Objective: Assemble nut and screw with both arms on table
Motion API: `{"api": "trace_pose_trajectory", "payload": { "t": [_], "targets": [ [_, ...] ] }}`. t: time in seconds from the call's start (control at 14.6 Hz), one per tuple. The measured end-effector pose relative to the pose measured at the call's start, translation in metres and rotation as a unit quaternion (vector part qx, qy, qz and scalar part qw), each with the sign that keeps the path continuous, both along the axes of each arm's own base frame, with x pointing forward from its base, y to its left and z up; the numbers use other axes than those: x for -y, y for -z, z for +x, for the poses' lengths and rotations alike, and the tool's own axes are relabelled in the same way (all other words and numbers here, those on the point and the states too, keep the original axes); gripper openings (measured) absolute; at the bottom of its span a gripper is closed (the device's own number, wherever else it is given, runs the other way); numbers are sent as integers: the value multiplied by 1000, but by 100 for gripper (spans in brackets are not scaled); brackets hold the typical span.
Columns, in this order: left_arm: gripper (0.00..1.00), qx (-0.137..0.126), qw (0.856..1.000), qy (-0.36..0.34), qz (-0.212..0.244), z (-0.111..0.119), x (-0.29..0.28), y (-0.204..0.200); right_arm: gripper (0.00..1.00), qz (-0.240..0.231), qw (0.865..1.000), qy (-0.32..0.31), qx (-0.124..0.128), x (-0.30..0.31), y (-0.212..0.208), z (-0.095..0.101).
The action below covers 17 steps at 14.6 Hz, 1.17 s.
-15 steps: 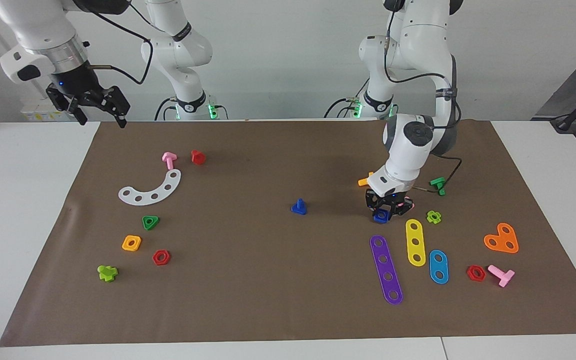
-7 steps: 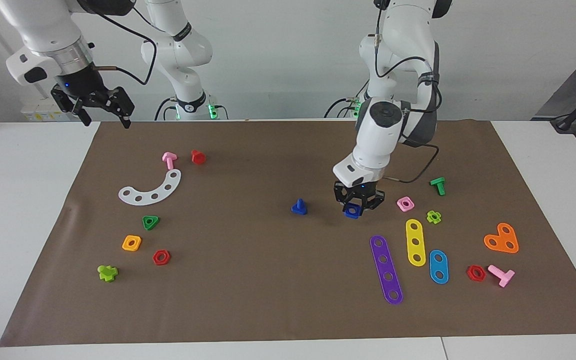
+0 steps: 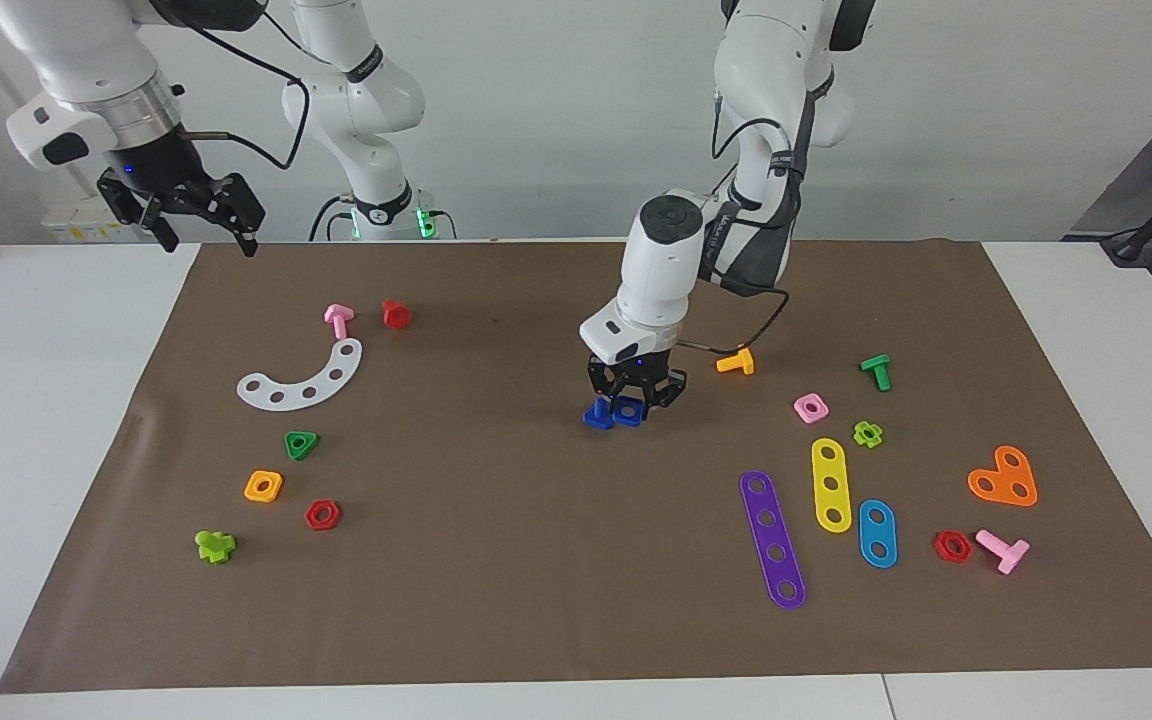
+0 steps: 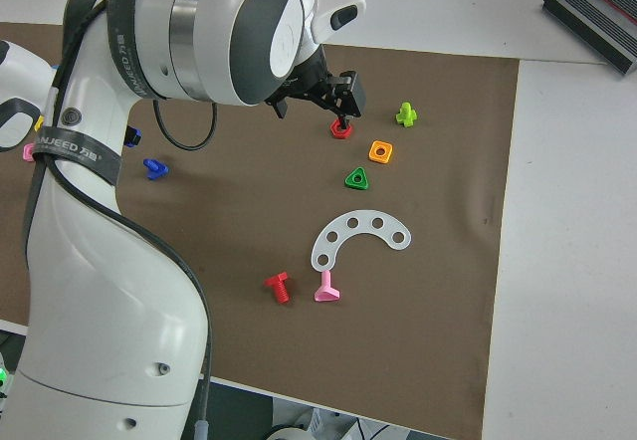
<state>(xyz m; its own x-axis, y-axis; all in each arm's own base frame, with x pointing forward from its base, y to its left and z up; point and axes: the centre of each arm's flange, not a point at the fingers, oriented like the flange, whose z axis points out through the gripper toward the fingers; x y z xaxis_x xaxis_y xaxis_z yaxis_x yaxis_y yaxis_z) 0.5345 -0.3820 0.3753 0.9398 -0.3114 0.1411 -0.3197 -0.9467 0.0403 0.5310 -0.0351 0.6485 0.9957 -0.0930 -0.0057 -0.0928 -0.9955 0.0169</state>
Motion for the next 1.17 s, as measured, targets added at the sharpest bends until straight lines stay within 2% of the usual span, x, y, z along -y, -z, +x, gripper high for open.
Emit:
{"api": "trace_pose_trajectory", "payload": {
  "t": [0.75, 1.17],
  "targets": [
    [46, -13, 1000, 17, 9, -18, 23, 25, 100, -1, 1000, -1, -7, -1, 6, 3],
    [46, -13, 1000, 21, 9, -23, 28, 25, 100, 0, 1000, -2, -6, -3, 5, 2]
  ]
}}
